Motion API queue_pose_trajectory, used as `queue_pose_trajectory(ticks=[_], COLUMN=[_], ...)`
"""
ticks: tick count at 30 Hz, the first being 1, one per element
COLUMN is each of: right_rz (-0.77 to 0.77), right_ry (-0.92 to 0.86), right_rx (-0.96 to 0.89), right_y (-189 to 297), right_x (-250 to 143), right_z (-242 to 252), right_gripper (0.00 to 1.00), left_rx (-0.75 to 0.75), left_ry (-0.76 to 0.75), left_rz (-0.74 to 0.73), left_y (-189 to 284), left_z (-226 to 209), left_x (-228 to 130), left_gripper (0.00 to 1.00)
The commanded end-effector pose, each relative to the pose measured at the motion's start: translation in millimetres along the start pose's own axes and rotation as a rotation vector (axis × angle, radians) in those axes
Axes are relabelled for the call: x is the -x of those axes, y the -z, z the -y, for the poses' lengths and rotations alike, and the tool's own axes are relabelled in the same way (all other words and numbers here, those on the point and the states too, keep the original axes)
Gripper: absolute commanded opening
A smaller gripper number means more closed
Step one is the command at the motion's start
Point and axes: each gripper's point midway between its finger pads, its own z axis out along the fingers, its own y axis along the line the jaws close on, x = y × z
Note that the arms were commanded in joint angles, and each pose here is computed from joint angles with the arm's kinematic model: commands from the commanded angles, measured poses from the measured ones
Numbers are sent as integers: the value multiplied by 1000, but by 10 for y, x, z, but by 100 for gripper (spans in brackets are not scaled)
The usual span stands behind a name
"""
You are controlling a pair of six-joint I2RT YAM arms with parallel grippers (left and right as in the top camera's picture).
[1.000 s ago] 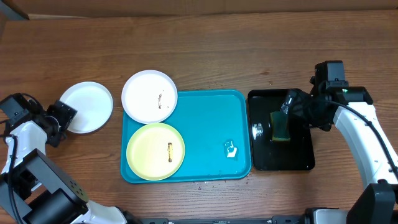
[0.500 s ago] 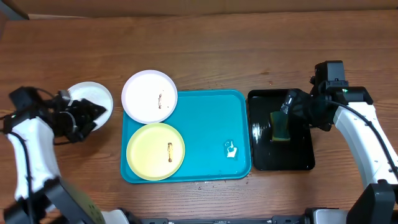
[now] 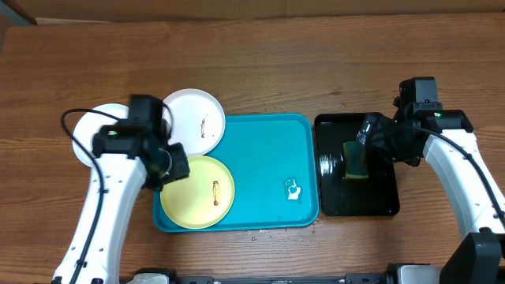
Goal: Clean dirty plates on tray and stack at the side
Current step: 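Release the white plate and move the left gripper to the yellow plate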
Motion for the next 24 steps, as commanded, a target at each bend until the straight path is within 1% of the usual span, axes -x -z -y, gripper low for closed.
queue_pose_trajectory(ticks=[1, 2, 3, 8, 13, 14, 18, 20, 24], right_rz=[-3, -3, -3, -3, -3, -3, -3, -3, -3], right_ry=[-7, -7, -7, -7, -7, -7, -7, -7, -7], right_rx=[6, 6, 6, 6, 6, 6, 6, 6, 6], right_y=[-15, -15, -15, -15, -15, -15, -15, -15, -15], right_x=[-8, -8, -8, -8, -8, -8, -8, -8, -8], right_z=[-10, -10, -10, -10, -10, -10, -10, -10, -10], right_gripper=[100, 100, 100, 100, 100, 100, 100, 100, 100], left_rx=[232, 240, 246, 257, 255, 254, 239, 209, 107], left_ry=[118, 120, 121, 119, 102, 92, 61, 42, 8], left_rz=[58, 36, 23, 2, 6, 7, 21, 20, -2], left_y=[-119, -214, -286, -567, -661, -661, -670, -682, -708], left_z=[-358, -390, -419, -489, -505, -502, -478, -453, -366], left_x=[-38, -109, -157, -287, -308, -301, -250, -222, -196], left_gripper=[43, 44, 48, 53, 58, 61, 79, 81, 78])
